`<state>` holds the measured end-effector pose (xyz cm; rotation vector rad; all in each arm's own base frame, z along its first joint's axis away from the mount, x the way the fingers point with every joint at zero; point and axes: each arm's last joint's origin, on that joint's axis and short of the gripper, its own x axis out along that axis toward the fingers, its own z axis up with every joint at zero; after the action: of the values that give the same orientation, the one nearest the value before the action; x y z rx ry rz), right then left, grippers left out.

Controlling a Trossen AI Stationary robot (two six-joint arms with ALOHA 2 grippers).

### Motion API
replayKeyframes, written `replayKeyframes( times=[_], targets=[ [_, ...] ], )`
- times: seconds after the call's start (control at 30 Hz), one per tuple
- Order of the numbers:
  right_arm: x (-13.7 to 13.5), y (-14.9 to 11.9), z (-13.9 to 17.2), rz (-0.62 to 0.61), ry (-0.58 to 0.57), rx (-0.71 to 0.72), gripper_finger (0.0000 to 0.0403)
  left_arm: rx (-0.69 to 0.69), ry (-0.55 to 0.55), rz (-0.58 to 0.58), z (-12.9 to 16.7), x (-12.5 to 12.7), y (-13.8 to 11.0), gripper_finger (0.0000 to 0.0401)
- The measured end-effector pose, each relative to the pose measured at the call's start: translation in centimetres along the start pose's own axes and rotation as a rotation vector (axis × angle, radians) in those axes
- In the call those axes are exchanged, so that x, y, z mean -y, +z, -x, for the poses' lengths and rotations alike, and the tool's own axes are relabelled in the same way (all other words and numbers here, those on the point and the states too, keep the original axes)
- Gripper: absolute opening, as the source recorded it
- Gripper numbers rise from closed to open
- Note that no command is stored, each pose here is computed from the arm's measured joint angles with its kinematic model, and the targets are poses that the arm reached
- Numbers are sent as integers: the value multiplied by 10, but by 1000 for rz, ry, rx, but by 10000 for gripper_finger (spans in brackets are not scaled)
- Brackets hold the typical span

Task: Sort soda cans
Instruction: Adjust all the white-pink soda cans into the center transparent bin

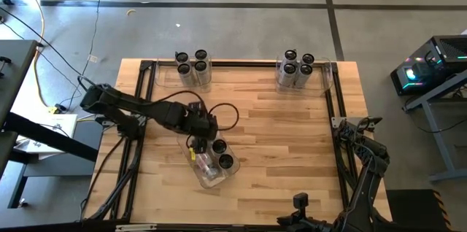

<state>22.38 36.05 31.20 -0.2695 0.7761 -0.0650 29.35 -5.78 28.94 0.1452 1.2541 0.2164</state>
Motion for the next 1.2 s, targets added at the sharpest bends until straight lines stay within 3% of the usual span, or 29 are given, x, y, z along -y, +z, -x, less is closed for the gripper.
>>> replayKeyframes(
  times=[0.33, 0.9, 1.2],
  targets=[
    [-4, -4, 5, 11, 13, 5, 24, -100, -67, 11, -27, 6, -17, 326],
    [-5, -3, 5, 3, 20, 12, 24, 4, -91, 13, -28, 7, -7, 323],
    [-5, -3, 5, 3, 20, 12, 24, -28, -2, 6, -27, 4, -12, 245]
  ],
)
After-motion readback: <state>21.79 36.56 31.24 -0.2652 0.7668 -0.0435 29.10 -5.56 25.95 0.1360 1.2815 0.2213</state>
